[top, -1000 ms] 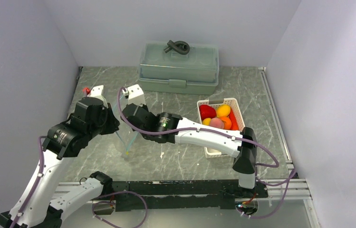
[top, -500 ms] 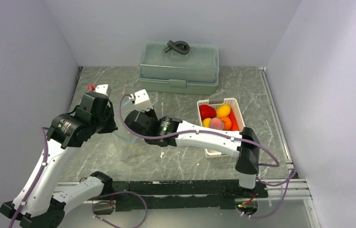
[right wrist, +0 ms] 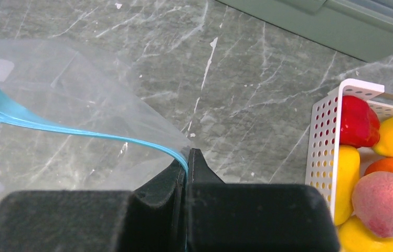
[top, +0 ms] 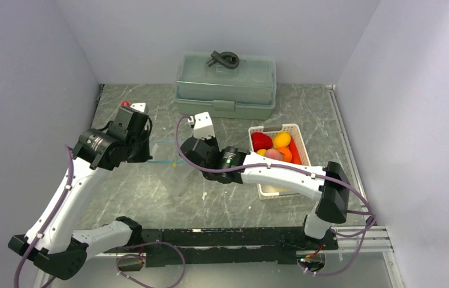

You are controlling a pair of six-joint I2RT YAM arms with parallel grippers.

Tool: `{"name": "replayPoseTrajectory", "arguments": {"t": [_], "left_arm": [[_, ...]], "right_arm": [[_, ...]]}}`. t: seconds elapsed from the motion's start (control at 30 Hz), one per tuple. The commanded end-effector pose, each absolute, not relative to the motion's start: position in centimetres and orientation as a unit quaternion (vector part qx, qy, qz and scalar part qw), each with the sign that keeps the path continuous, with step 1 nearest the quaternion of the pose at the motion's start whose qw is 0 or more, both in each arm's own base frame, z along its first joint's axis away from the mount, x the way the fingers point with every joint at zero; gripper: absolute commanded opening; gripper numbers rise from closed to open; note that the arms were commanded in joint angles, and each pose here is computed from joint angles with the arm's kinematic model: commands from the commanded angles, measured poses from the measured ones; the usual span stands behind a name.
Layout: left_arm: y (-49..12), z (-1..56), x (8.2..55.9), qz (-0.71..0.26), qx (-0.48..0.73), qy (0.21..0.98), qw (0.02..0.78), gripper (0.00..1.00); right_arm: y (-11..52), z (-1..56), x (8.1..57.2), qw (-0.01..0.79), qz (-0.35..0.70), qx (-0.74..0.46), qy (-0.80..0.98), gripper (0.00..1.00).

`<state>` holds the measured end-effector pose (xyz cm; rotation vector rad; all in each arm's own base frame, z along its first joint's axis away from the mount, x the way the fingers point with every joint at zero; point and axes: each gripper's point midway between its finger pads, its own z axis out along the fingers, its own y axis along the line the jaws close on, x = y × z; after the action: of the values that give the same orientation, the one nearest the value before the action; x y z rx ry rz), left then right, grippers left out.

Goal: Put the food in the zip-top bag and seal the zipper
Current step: Open the zipper of the food storage bag at the center of the board.

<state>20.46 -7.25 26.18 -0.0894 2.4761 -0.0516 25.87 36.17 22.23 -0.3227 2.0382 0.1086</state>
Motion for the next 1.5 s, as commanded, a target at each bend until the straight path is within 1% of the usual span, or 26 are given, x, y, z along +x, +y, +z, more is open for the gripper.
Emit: {"name": "replayPoseTrajectory", "arguments": {"t": [0.0, 0.17, 0.3, 0.5, 0.63, 0.83, 0.97, 1.07, 1.33, 1.47], "left_arm": [[-5.8, 28.0, 21.1, 0.020, -0.033, 0.935, 0.353, 0.00], [-5.7, 27.9, 21.8, 0.051, -0.021, 0.937, 0.344, 0.00], [-5.8, 28.3, 22.3, 0.066, -0.020, 0.934, 0.351, 0.00], [-7.2, 27.9, 23.5, 0.070, -0.005, 0.934, 0.350, 0.00], [-9.4, 27.6, 24.5, 0.053, 0.009, 0.929, 0.367, 0.00], [-11.3, 27.3, 25.9, 0.057, 0.025, 0.922, 0.382, 0.00], [-12.2, 26.7, 26.6, 0.073, 0.040, 0.921, 0.380, 0.00], [-12.6, 26.0, 26.9, 0.095, 0.053, 0.920, 0.376, 0.00], [-13.2, 25.4, 27.5, 0.124, 0.072, 0.912, 0.385, 0.00], [-12.7, 25.4, 27.5, 0.136, 0.074, 0.907, 0.391, 0.00]], "right_arm": [[34.6, 22.9, 26.4, 0.517, 0.052, -0.112, 0.847, 0.00], [33.6, 22.3, 26.7, 0.512, 0.056, -0.106, 0.851, 0.00], [32.4, 21.3, 27.0, 0.503, 0.058, -0.099, 0.856, 0.00], [32.1, 19.6, 27.4, 0.483, 0.090, -0.095, 0.866, 0.00], [32.2, 18.3, 28.0, 0.469, 0.112, -0.093, 0.871, 0.00], [33.3, 17.2, 28.3, 0.451, 0.159, -0.103, 0.872, 0.00], [34.3, 16.9, 28.8, 0.443, 0.185, -0.108, 0.871, 0.06], [34.9, 16.6, 29.4, 0.440, 0.194, -0.109, 0.870, 0.08], [36.7, 14.5, 30.9, 0.419, 0.216, -0.110, 0.875, 0.08], [37.2, 14.1, 31.3, 0.417, 0.220, -0.108, 0.875, 0.09]]}}
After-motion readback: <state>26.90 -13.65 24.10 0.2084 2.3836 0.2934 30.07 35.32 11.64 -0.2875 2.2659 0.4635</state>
